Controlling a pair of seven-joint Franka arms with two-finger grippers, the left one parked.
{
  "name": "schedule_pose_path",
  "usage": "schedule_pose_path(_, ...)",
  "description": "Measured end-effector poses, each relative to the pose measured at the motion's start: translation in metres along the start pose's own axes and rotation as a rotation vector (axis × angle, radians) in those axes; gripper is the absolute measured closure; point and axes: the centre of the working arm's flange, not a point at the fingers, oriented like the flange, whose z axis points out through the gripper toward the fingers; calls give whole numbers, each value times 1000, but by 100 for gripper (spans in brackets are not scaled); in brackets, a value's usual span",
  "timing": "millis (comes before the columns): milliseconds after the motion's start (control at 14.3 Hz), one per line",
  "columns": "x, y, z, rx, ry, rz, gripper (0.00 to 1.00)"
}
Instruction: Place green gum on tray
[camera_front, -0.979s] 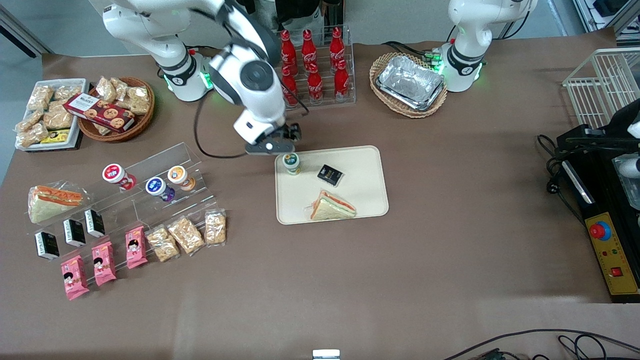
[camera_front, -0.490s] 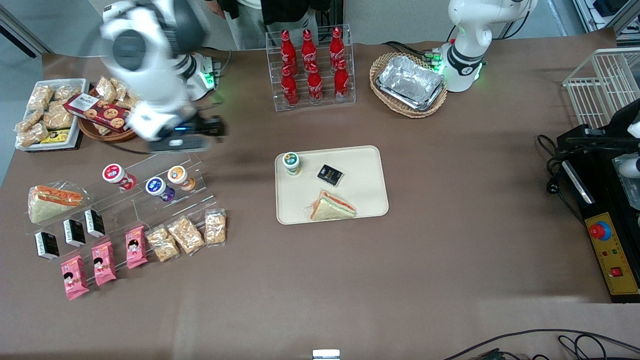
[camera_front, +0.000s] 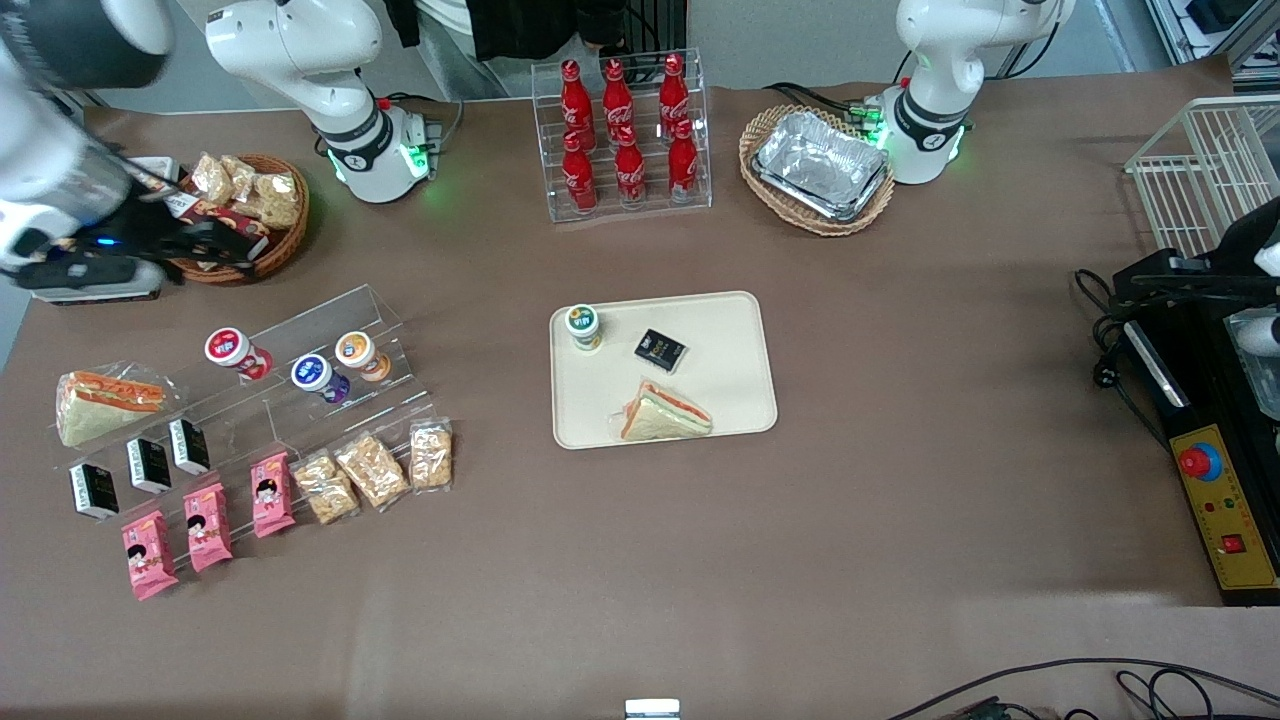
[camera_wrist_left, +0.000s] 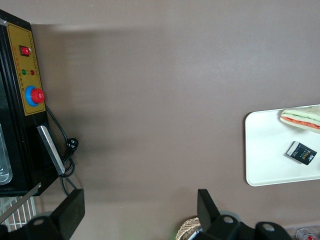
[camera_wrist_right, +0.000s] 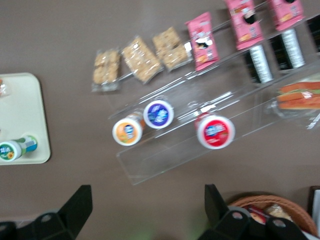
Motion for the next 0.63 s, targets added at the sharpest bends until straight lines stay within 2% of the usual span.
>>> schedule_pose_path(210,12,53,-34,-29,38,37,0)
schedule_pose_path(350,29,66,-54,-49,15,53,0)
schedule_pose_path(490,50,77,-66,-64,-32,60,0)
schedule_pose_path(630,65,82,-69,-77,-54,61,0)
